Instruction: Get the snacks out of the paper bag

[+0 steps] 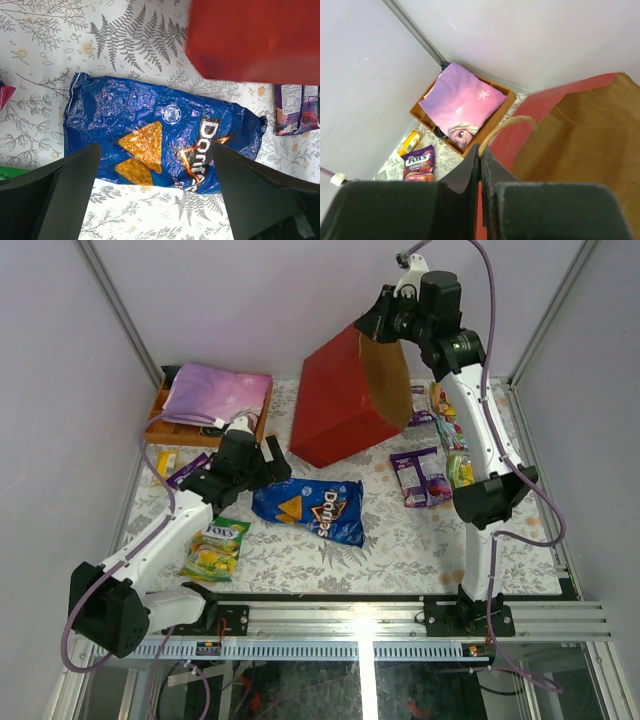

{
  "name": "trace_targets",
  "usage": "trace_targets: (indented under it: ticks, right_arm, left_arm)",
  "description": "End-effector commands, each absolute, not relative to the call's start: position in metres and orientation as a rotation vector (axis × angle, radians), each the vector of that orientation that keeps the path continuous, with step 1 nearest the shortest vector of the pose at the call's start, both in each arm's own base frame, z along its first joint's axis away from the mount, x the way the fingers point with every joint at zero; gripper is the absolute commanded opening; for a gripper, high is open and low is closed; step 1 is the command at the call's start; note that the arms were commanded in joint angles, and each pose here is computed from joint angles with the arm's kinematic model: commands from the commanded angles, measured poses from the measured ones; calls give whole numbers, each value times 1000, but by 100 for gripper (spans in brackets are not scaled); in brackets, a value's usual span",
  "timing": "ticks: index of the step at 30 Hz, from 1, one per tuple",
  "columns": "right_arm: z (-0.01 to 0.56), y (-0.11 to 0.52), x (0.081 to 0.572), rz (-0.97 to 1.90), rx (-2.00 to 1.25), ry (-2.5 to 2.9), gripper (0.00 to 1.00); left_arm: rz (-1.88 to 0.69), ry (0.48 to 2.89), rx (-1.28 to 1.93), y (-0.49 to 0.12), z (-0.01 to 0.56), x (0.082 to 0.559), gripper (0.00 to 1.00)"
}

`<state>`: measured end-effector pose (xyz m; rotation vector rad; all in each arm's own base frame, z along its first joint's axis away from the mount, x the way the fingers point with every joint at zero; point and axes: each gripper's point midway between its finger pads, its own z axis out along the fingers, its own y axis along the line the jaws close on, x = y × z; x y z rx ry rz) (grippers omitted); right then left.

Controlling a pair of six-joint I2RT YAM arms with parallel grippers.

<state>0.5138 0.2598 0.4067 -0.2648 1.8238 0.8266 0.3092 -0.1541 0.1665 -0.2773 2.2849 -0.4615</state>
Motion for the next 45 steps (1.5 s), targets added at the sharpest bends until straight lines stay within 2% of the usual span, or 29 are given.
trace_targets:
  ticks: [1, 12, 23, 24, 25, 27, 29, 32, 36, 39, 42, 45]
  right_arm:
    - [384, 270, 500, 810, -336, 1913, 0]
    - [371, 293, 491, 799, -426, 1919, 0]
    - [346, 335, 488, 857, -482, 1924, 0]
    - [343, 339, 489, 863, -488, 1926, 3]
    - [347, 343, 488, 871, -493, 1917, 11]
    - [353, 346, 485, 877, -501, 1904, 44]
    - [369, 339, 482, 841, -491, 1881, 71]
    - [409, 308, 472, 701, -451, 1828, 98]
    - [472, 253, 437, 527, -376, 1705, 100]
    - [493, 207, 407, 403, -278, 1644, 99]
    - [484, 160, 386, 285, -136, 1647, 99]
    - [450, 135, 369, 225, -56, 1710, 99]
  left_arm:
    - [-473, 2266, -275, -158, 176, 318, 93]
    - [-555, 2269, -286, -183, 170, 351, 93]
    - [-570, 2299, -292, -190, 155, 357, 93]
    - [-568, 2301, -294, -189, 155, 357, 93]
    - [-563, 2302, -293, -189, 154, 356, 93]
    - [-559, 2303, -296, -187, 154, 356, 93]
    - [-554, 2306, -297, -185, 153, 356, 93]
    - [-551, 2301, -300, -183, 154, 355, 93]
    - [-560, 2305, -300, -184, 153, 353, 93]
    - [-567, 2308, -298, -184, 150, 352, 93]
    - [-562, 2313, -297, -183, 147, 350, 93]
    - [-560, 2318, -303, -182, 142, 350, 93]
